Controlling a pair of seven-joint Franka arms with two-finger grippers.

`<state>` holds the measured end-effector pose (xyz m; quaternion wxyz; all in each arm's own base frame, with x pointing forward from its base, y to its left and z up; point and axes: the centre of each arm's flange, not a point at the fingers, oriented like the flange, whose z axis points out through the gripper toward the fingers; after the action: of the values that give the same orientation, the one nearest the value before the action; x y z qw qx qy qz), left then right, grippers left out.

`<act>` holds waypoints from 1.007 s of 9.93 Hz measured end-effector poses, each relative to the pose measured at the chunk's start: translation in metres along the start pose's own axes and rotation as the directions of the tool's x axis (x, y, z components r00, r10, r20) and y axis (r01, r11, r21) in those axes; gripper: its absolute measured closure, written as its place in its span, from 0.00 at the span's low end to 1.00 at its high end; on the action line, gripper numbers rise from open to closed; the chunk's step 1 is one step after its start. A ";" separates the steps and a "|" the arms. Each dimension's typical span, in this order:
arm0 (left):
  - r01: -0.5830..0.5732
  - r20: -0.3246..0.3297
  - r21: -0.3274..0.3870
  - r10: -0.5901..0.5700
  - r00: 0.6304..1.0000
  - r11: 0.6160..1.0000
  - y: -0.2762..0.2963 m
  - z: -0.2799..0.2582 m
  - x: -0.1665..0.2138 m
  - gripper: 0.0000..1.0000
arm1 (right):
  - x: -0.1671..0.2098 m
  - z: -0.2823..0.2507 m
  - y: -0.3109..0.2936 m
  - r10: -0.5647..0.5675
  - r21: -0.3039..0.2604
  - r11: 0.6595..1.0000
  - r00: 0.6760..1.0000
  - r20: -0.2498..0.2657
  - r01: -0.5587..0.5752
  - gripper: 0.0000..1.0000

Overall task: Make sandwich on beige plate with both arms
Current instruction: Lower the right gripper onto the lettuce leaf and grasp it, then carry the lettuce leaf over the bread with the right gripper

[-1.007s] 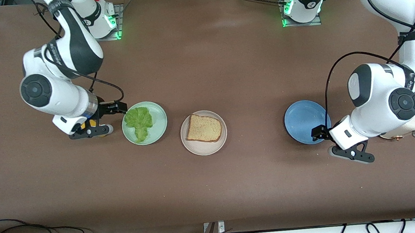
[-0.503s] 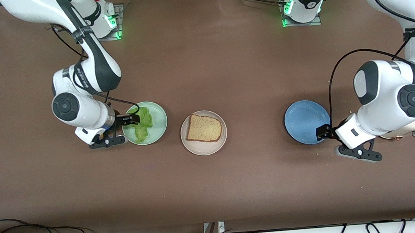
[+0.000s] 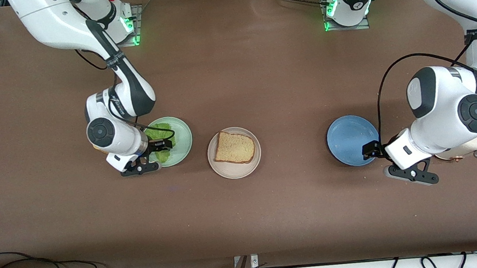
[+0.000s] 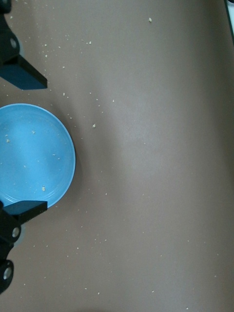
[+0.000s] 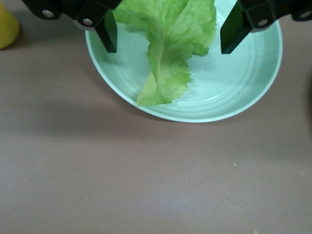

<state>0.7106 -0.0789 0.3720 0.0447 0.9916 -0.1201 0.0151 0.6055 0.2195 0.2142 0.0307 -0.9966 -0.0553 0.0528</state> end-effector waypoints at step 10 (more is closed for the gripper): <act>0.106 0.016 0.104 -0.108 0.994 0.989 -0.092 -0.077 -0.040 0.00 | 0.001 -0.003 -0.001 0.107 0.004 0.994 0.994 -0.017 -0.107 0.96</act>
<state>0.6924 0.0271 0.4396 -0.0072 0.9977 -0.0663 0.0080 0.6063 0.2206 0.2175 0.0298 -0.9985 -0.0016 0.0460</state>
